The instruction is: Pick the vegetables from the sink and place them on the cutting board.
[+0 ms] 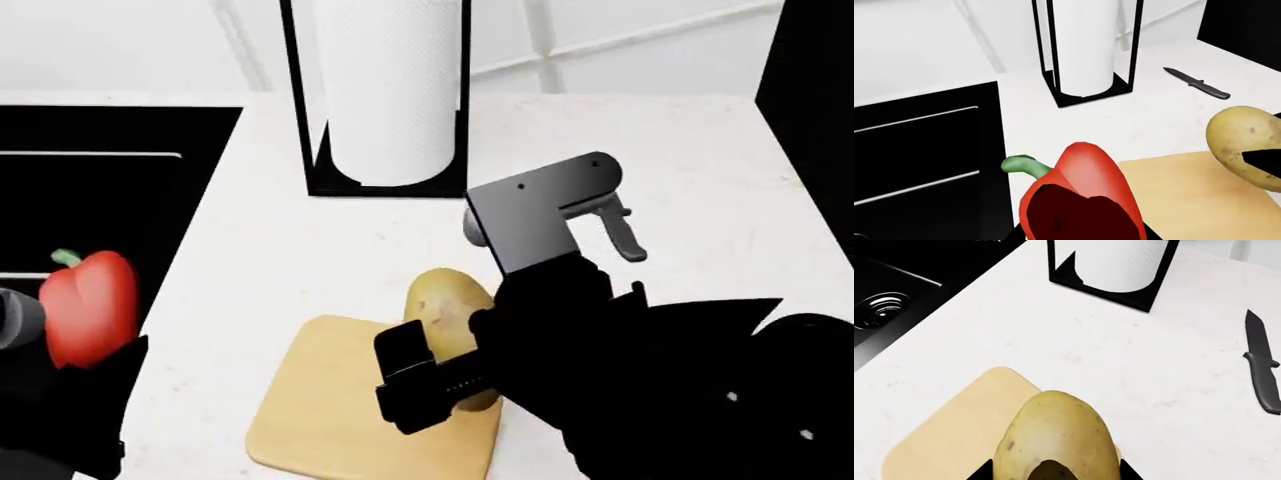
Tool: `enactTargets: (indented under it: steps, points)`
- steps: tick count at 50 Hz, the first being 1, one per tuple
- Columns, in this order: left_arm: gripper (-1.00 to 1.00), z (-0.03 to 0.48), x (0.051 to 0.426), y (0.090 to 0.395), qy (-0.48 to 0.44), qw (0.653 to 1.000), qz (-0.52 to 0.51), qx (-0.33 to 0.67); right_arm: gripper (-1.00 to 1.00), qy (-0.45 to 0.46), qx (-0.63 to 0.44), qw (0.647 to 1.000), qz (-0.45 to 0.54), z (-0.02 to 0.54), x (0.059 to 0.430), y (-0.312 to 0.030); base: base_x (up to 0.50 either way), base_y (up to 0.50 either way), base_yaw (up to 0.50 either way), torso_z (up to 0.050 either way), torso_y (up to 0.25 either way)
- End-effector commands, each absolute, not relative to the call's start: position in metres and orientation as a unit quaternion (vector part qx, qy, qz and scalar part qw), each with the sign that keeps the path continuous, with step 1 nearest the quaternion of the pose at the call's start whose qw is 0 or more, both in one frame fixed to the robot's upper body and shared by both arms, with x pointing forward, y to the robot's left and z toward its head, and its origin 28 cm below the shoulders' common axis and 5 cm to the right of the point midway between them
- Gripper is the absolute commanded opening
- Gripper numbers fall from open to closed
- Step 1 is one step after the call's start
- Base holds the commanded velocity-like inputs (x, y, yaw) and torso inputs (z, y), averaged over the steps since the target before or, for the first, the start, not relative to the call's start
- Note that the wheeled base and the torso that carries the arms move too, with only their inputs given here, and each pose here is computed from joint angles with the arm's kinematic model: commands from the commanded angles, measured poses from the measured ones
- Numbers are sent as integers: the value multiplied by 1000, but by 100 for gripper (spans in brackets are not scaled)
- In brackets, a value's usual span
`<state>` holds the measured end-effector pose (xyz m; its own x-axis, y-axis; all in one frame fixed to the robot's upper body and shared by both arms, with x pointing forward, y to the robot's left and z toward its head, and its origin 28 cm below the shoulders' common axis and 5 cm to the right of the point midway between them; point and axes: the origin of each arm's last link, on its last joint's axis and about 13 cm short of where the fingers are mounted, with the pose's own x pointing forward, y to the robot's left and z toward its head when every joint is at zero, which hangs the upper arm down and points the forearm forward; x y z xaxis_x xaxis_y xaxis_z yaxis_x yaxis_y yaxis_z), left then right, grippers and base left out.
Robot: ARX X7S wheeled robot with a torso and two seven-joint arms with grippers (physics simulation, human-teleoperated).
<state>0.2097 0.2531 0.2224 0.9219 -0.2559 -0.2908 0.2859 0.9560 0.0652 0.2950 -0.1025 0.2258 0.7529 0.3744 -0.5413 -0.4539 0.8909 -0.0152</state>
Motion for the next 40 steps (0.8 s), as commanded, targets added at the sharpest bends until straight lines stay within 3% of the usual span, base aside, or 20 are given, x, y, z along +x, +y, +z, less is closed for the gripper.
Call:
enactTargets:
  steps: [1, 18, 19, 30, 31, 40]
  points:
    - [-100, 220, 217, 246, 135, 980, -145, 34, -100, 315, -66, 917, 235, 227, 317, -91, 0, 0, 0, 0, 0]
    - [-100, 221, 214, 249, 134, 980, -145, 30, -100, 351, -69, 902, 241, 196, 313, -91, 0, 0, 0, 0, 0]
    - [-100, 221, 215, 248, 134, 980, -146, 30, 100, 351, -70, 902, 240, 197, 313, -91, 0, 0, 0, 0, 0]
    - [-100, 221, 216, 244, 135, 978, -156, 33, 100, 338, -70, 906, 246, 208, 310, -90, 0, 0, 0, 0, 0]
    - [-100, 223, 218, 234, 132, 975, -175, 36, 100, 263, -91, 932, 231, 256, 310, -87, 0, 0, 0, 0, 0]
    - [-100, 222, 216, 225, 136, 970, -200, 41, 100, 225, -98, 943, 223, 274, 306, -86, 0, 0, 0, 0, 0]
